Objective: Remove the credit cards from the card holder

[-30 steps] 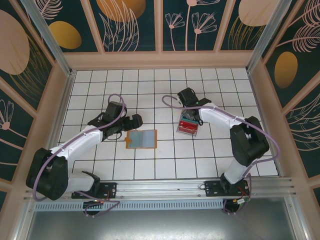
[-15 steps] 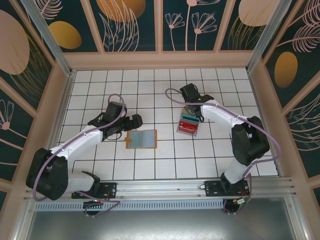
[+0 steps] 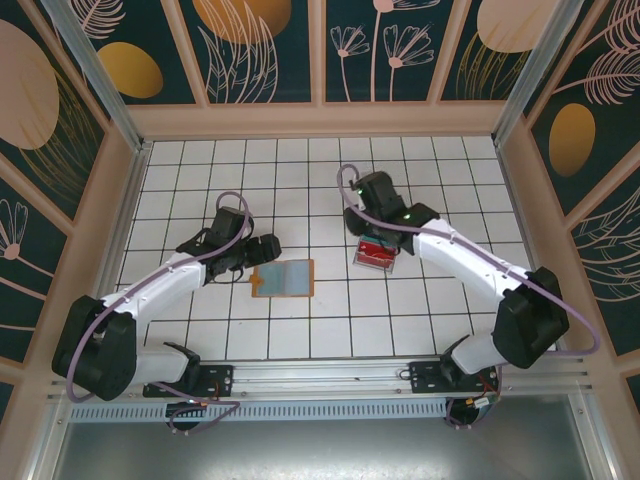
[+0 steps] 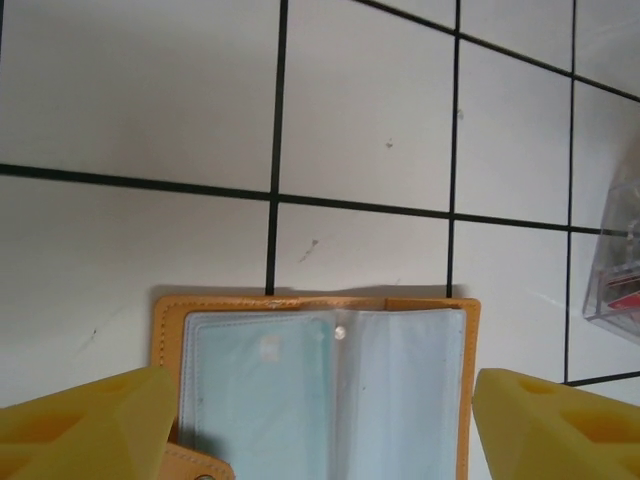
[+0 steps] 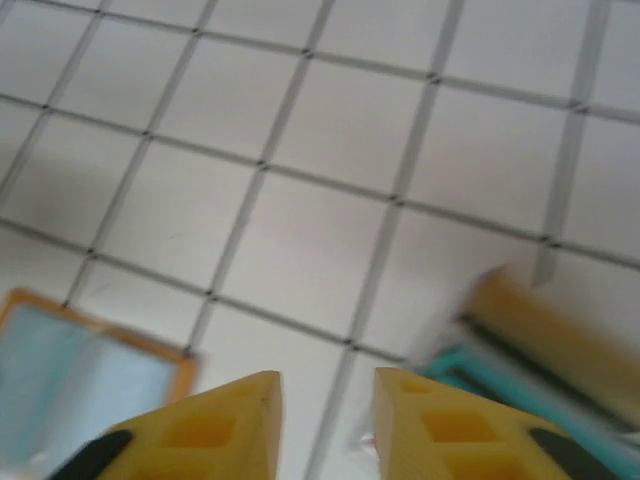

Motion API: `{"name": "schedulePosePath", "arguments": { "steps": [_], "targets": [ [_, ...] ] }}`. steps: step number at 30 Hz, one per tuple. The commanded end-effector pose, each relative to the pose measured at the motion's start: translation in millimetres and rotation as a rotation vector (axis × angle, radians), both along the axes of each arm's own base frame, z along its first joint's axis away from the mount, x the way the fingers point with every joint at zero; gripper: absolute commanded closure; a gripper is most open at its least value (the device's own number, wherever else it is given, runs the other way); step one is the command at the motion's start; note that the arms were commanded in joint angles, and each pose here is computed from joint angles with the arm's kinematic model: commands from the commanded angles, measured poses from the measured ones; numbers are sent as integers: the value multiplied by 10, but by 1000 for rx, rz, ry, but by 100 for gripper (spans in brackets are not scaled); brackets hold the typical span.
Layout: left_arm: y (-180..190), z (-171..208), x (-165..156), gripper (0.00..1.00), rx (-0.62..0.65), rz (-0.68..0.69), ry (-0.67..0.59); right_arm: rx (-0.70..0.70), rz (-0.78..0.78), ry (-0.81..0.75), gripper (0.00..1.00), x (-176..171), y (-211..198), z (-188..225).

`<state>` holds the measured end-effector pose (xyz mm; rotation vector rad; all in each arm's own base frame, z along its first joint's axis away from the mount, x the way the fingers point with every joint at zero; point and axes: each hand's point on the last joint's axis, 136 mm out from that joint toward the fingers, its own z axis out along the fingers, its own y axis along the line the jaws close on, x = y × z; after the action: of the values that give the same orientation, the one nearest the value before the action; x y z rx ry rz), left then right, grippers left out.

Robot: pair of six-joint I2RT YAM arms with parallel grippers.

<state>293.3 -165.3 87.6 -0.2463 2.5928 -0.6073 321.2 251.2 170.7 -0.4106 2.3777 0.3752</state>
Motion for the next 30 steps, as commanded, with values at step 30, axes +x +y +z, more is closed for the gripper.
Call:
{"name": "schedulePosePath", "arguments": {
  "steps": [30],
  "targets": [
    [-15, -627, -274, 41, 26, -50, 209, 43, 8, 419, 100, -891, 774, -1654]
  ]
}}
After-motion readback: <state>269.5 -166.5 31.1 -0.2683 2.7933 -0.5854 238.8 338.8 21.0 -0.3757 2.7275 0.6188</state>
